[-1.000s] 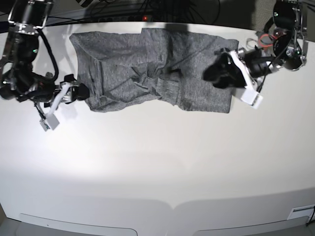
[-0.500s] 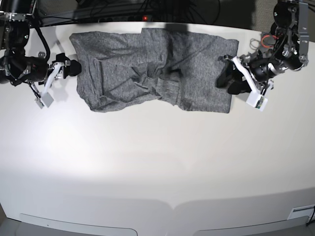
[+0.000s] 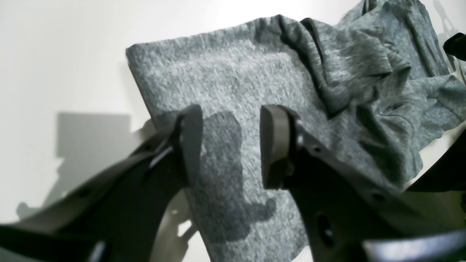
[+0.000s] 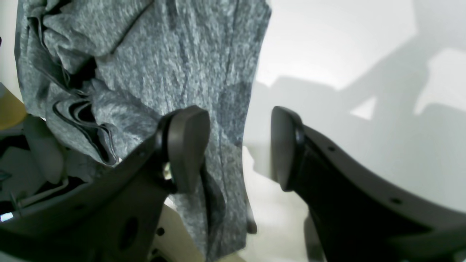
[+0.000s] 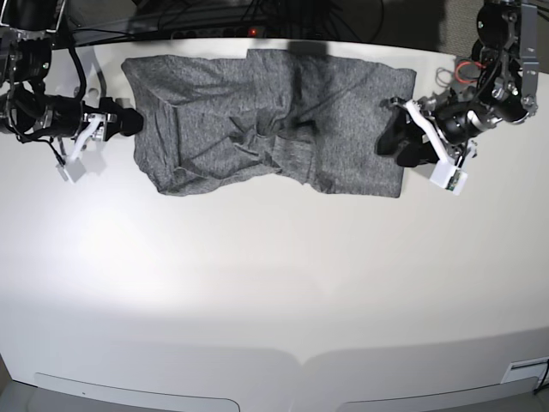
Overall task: Fold the T-shirt properly
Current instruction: 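Grasp the opposite shirt end with the right gripper, then fold the held end over the bundle toward the left gripper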
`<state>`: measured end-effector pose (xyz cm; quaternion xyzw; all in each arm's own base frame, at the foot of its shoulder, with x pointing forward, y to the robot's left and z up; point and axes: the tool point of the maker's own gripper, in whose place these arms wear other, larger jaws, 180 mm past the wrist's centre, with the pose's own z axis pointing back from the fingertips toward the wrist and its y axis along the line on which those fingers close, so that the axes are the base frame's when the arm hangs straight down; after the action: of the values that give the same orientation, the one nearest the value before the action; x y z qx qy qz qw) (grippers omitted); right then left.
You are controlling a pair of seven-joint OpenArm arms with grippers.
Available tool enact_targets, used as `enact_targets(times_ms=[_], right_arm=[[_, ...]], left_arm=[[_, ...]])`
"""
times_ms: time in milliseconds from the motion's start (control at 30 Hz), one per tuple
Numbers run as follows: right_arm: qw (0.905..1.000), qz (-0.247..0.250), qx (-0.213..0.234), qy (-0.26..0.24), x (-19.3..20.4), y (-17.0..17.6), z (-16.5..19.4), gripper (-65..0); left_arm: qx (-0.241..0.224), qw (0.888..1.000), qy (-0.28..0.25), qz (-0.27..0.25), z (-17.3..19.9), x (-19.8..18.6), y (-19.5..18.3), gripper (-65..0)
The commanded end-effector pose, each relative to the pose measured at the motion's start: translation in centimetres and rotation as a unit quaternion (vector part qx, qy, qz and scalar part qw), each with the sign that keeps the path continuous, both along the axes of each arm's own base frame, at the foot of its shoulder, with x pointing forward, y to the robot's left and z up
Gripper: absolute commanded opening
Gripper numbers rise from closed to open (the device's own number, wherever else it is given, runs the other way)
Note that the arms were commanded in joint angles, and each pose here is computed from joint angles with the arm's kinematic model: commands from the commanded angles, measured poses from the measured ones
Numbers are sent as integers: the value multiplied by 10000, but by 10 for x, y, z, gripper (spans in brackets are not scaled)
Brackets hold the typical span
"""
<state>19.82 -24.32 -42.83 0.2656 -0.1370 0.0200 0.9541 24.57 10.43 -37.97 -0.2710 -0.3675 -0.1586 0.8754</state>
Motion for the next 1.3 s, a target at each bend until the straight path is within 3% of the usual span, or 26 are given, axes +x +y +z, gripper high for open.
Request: enact_targets(times_ms=[0,433,667,767,933,1033,1267], right_arm=[[9996,100,-122,234,-9,0,-7,-329],[9975,170,613,312,-17,65,-22,-341],[9968,105,756,225,-13,76,-22,-534],[9970,67,760,144,-9,75,-21,-650],[9980,174,598,-137,3,69,-7,-650],[9977,374,287,-485,15,58,13,-650],[9891,810,-170,-1214,34,58,56,-650]], left_arm=[[-109,9997,-232,17,13,8,-1,-401],[-105,9997,-227,15,13,8,-1,-401],[-102,9997,-225,14,12,8,-1,-401],[-74,9998,-198,0,11,7,0,-401],[147,9998,-151,-26,6,6,5,-402],[405,9991,-140,-56,1,5,10,-440],[908,9957,-165,-67,-14,-4,22,-450]])
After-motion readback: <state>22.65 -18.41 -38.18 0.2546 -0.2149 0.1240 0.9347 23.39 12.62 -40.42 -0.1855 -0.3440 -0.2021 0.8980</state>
